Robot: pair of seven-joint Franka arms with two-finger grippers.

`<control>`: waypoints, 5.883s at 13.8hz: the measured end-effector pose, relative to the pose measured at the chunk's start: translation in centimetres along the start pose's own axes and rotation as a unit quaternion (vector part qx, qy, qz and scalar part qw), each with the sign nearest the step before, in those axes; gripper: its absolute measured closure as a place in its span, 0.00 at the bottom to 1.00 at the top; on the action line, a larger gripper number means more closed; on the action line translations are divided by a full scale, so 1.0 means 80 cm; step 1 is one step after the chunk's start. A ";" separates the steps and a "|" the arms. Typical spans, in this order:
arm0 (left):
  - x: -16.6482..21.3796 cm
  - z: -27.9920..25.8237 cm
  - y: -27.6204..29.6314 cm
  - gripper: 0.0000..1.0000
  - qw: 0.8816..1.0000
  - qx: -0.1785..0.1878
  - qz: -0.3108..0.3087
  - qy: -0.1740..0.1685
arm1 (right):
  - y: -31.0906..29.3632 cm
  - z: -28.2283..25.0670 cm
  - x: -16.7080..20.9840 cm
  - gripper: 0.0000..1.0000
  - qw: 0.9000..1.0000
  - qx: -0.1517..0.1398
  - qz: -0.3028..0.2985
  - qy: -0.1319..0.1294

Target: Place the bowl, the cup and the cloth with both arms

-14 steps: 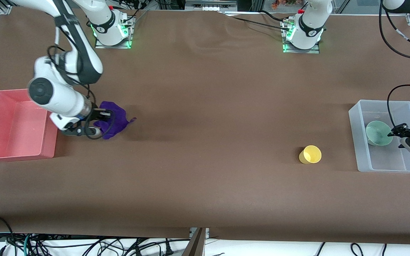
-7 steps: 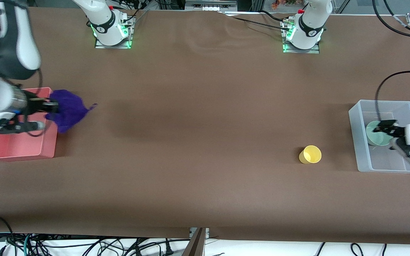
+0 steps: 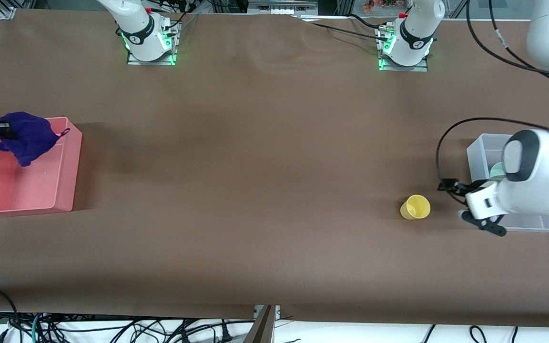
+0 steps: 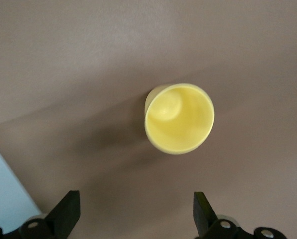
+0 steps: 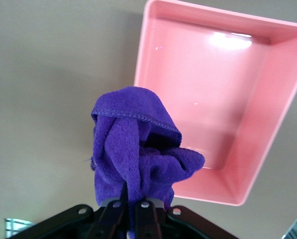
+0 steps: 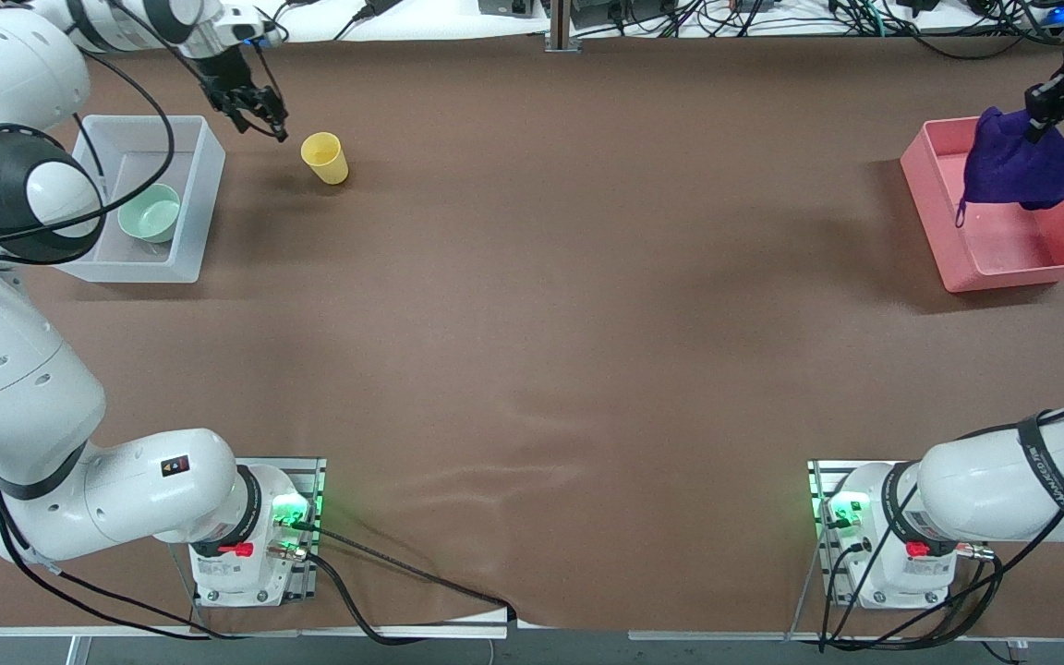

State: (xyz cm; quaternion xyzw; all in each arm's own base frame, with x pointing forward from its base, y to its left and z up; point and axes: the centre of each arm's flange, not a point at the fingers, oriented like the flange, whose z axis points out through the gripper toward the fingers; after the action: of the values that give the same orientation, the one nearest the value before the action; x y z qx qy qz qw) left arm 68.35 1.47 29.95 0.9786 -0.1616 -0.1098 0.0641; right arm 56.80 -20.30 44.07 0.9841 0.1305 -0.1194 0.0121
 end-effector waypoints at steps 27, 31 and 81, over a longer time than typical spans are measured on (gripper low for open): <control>-0.076 -0.071 -0.052 0.96 0.996 0.012 -0.030 -0.084 | 0.099 0.212 -0.007 0.96 1.000 0.015 -0.022 -0.008; -0.145 -0.098 -0.144 0.96 0.987 0.073 0.041 -0.140 | 0.099 0.212 -0.007 0.60 1.000 0.015 -0.006 -0.007; -0.194 -0.280 0.145 0.00 0.986 0.046 -0.126 0.095 | -0.218 -0.220 0.020 0.00 0.991 -0.010 0.090 0.101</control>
State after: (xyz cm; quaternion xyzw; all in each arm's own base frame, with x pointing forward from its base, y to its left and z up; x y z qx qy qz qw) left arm 55.77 -2.27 56.50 0.9991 -0.0350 -0.0161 0.0202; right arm 57.81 -2.08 60.93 0.9988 0.0428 -0.0168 0.0190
